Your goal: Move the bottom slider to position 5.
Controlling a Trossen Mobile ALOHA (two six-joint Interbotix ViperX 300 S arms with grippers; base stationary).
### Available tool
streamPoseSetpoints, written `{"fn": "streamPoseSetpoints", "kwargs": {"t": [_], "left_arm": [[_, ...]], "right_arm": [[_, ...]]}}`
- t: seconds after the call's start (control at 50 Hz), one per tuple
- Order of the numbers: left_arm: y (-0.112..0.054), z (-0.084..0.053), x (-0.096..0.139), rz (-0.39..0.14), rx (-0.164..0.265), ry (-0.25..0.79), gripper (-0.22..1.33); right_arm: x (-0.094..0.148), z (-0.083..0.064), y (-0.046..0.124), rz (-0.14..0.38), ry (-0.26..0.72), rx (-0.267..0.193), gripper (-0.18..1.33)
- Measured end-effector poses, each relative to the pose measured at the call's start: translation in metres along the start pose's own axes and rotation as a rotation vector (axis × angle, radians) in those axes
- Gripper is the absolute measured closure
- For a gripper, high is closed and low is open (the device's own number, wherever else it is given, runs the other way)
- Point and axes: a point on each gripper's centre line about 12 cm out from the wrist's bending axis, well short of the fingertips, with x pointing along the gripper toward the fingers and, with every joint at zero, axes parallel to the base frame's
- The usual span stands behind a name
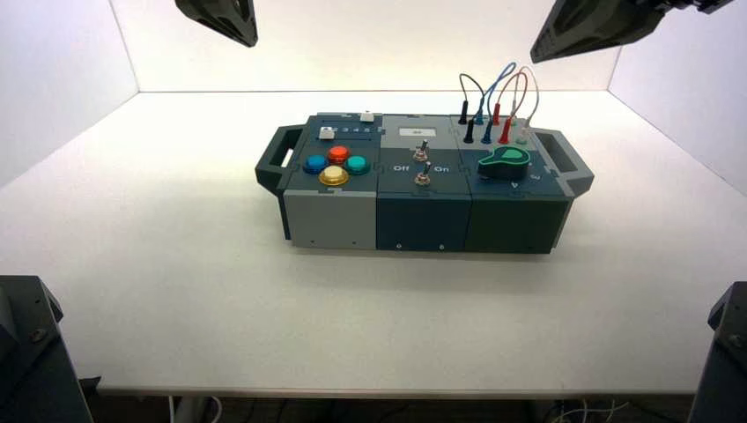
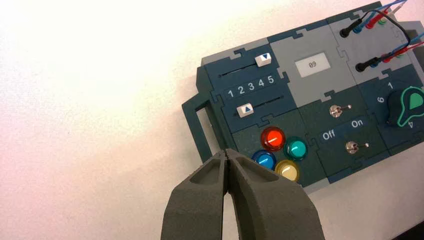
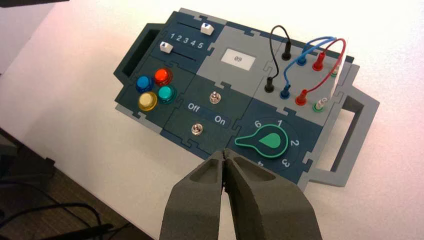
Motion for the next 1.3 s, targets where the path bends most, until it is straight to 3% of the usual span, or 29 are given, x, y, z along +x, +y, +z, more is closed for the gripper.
{"fn": "streamPoseSetpoints", "kwargs": {"t": [0.58, 1.0, 1.3], "left_arm": [[0.0, 0.001, 0.003, -0.002, 0.001, 0.011, 1.28], [-0.002, 0.012, 0.067, -0.004, 0.028, 0.17, 1.28], [-0.003, 0.024, 0.1, -0.007, 0.038, 0.216, 1.28]], "right_arm": [[-0.002, 0.0, 0.0, 0.001, 0.008, -0.013, 1.29], [-0.006, -0.001, 0.001, 0.006, 0.004, 0.0, 1.29], [-0.011, -0.004, 0.001, 0.011, -0.017, 0.002, 1.29]]}}
